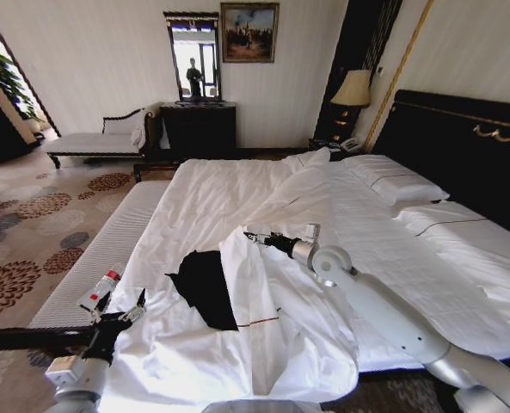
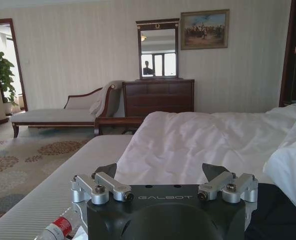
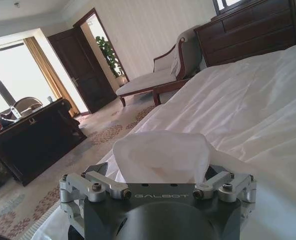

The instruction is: Fold the clothes on the bed.

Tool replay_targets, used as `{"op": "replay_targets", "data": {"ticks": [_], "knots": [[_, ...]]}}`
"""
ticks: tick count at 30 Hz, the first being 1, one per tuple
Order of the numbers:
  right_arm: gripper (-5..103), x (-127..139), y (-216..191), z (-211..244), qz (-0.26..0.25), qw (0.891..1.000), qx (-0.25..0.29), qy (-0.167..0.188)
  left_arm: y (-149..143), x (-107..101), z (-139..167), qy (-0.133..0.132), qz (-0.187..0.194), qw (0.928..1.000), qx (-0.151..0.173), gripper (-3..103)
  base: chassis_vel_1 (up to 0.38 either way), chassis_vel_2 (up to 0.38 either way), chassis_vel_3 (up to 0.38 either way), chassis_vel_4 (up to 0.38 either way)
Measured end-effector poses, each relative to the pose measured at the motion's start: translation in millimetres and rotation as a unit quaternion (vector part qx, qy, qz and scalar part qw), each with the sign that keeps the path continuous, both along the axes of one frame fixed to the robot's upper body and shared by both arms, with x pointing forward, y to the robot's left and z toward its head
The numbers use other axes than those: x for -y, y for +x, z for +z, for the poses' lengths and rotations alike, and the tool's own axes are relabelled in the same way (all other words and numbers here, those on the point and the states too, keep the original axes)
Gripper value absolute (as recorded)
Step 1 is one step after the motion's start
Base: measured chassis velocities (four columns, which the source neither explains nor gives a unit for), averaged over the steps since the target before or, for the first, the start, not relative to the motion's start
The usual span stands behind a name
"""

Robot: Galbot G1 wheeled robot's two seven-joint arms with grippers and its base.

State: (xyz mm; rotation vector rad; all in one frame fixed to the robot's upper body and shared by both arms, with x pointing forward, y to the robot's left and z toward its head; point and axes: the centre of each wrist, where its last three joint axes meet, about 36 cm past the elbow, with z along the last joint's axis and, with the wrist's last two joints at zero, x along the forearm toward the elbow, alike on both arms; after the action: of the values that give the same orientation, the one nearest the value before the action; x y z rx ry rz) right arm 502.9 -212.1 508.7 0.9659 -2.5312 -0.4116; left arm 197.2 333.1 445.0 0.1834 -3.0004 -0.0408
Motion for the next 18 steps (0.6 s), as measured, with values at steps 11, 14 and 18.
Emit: {"op": "replay_targets", "data": {"ticks": [11,14,18], "knots": [[76,-13,11,-24,-0.011,0.997,0.024,-0.07,-1,-7,0,0.0,0.007,1.0,0.002,97,0.0,0.0,0.0,0.0],[65,-14,11,-25,-0.013,0.997,0.027,-0.071,-1,-8,1,0.001,0.009,1.0,0.003,97,0.0,0.0,0.0,0.0],[48,-14,10,-25,-0.013,0.997,0.029,-0.07,-1,-9,0,0.0,0.01,0.9999,0.003,97,0.0,0.0,0.0,0.0]]}}
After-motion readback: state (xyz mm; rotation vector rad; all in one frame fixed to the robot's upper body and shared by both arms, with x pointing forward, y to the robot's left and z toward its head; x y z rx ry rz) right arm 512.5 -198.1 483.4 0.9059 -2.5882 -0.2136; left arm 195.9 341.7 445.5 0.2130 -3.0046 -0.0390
